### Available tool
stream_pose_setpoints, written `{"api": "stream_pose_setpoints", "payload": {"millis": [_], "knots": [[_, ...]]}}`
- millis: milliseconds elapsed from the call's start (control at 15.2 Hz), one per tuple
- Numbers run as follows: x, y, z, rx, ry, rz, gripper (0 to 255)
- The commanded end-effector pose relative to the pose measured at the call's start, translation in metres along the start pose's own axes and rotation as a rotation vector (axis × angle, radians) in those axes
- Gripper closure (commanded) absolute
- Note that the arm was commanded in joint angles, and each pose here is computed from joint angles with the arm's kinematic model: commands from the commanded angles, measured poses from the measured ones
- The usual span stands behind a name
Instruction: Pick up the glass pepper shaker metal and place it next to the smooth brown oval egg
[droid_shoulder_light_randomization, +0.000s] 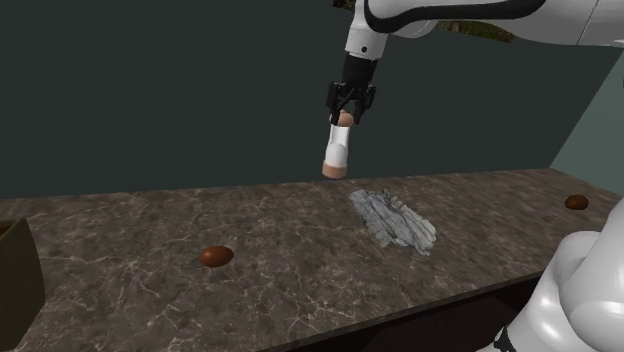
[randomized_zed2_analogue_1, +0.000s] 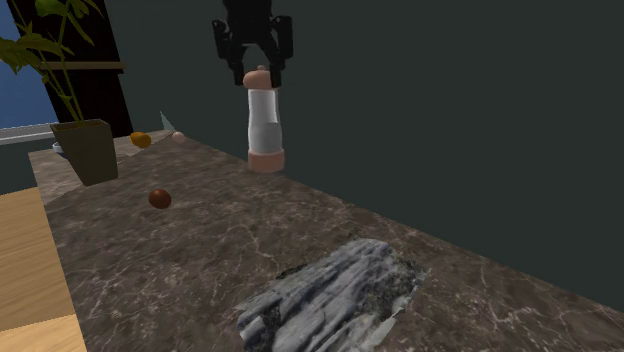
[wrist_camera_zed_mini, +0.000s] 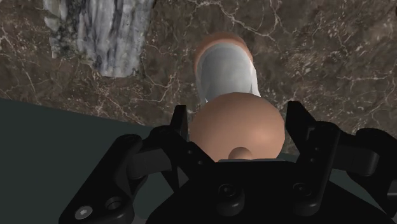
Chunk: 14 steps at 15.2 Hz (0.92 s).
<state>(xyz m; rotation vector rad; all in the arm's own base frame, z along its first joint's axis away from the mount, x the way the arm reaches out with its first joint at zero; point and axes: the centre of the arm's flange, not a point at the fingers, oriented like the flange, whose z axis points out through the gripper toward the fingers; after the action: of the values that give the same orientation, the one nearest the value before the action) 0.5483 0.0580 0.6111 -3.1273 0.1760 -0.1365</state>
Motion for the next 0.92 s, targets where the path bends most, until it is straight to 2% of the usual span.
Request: {"api": "stream_pose_setpoints", "payload": {"millis": [0,858], "knots": [[-0.009,-0.023,-0.008,0.000,0.000,0.002,255],[-0.075,-0.176,-0.048,0.000,0.000,0.002,255]]}}
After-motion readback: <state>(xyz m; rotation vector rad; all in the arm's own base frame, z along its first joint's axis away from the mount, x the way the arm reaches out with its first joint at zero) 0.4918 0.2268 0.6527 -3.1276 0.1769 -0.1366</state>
